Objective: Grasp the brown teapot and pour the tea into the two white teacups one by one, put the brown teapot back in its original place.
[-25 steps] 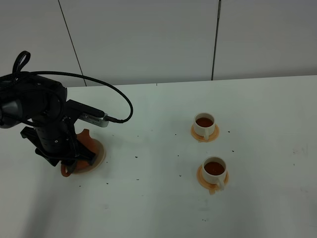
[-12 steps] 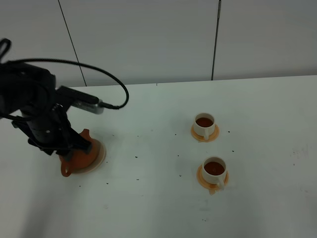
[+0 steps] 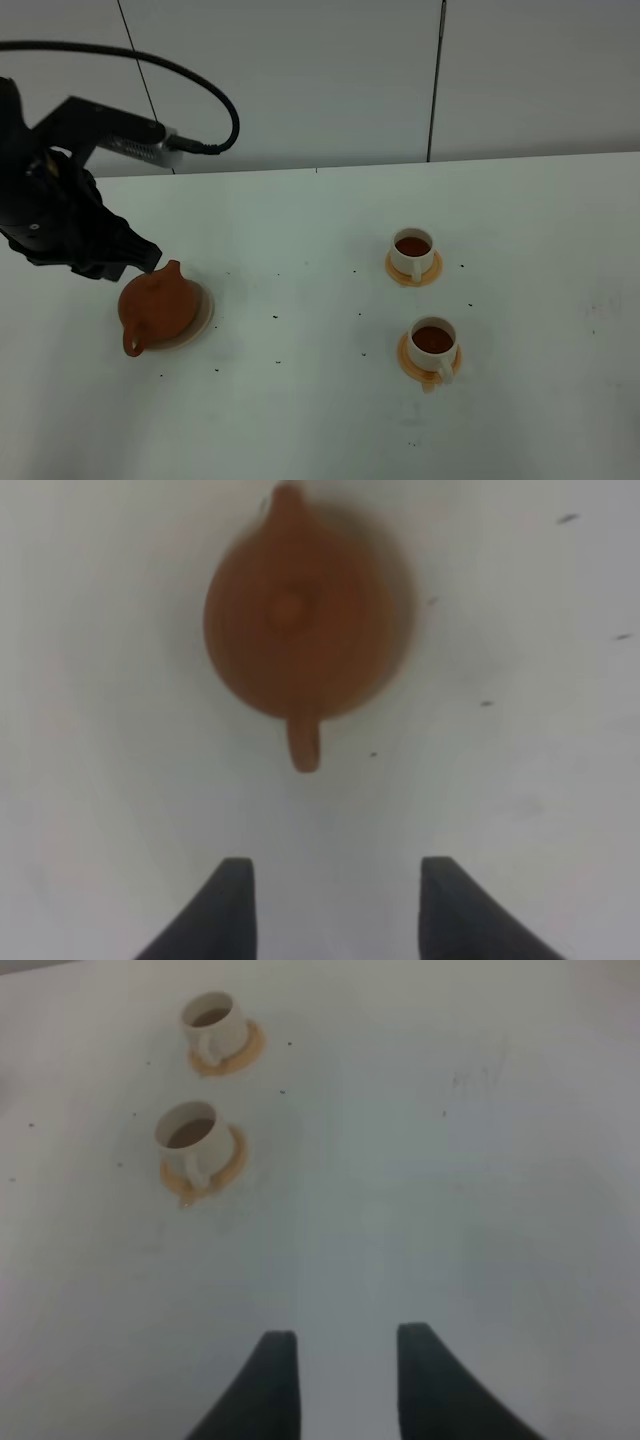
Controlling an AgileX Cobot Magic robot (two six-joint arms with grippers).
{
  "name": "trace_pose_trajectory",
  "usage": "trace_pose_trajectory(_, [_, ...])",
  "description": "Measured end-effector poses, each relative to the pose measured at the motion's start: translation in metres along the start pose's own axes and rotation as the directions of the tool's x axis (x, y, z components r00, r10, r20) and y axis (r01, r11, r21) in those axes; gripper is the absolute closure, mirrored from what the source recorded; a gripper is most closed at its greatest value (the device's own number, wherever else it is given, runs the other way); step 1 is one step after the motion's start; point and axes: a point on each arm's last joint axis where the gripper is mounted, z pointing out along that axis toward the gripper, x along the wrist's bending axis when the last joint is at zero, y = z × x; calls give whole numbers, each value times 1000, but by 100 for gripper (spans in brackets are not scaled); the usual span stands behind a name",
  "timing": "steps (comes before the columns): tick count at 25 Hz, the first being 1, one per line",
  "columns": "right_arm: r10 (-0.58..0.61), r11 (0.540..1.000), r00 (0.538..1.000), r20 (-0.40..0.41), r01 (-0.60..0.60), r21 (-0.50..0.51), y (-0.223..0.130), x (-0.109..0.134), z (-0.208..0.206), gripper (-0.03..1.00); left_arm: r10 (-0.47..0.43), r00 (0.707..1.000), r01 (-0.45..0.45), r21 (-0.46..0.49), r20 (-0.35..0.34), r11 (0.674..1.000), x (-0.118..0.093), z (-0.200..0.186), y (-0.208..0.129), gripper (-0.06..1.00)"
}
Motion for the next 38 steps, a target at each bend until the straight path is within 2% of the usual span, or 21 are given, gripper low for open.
trace_pose_trajectory(4, [0,1000,1000,0,0,0,0,0,0,73,-7,999,4,-89,-34,996,-6,-40,-20,54])
trace_pose_trajectory(10, [0,1000,1000,0,0,0,0,0,0,73,-56,989,33,-163,-136,986,0,-75,-91,55])
trace_pose_trajectory(17, [0,1000,1000,0,0,0,0,0,0,73,-216,946,133,-318,-243,939,8,-115,-190,55])
trace_pose_trajectory(20, [0,1000,1000,0,0,0,0,0,0,73,-278,920,180,-333,-275,926,10,-122,-228,55])
trace_pose_trajectory(23, [0,1000,1000,0,0,0,0,0,0,73,-320,914,214,-374,-249,902,7,-125,-253,55])
trace_pose_trajectory(30, [0,1000,1000,0,0,0,0,0,0,73,-363,927,295,-411,-97,862,-11,-108,-285,55])
trace_pose_trajectory(35, [1,1000,1000,0,-1,0,0,0,0,73,-356,935,312,-481,1,819,-20,-97,-284,55])
trace_pose_trajectory(38, [1,1000,1000,0,-1,0,0,0,0,73,-320,947,288,-492,19,821,-23,-96,-282,56])
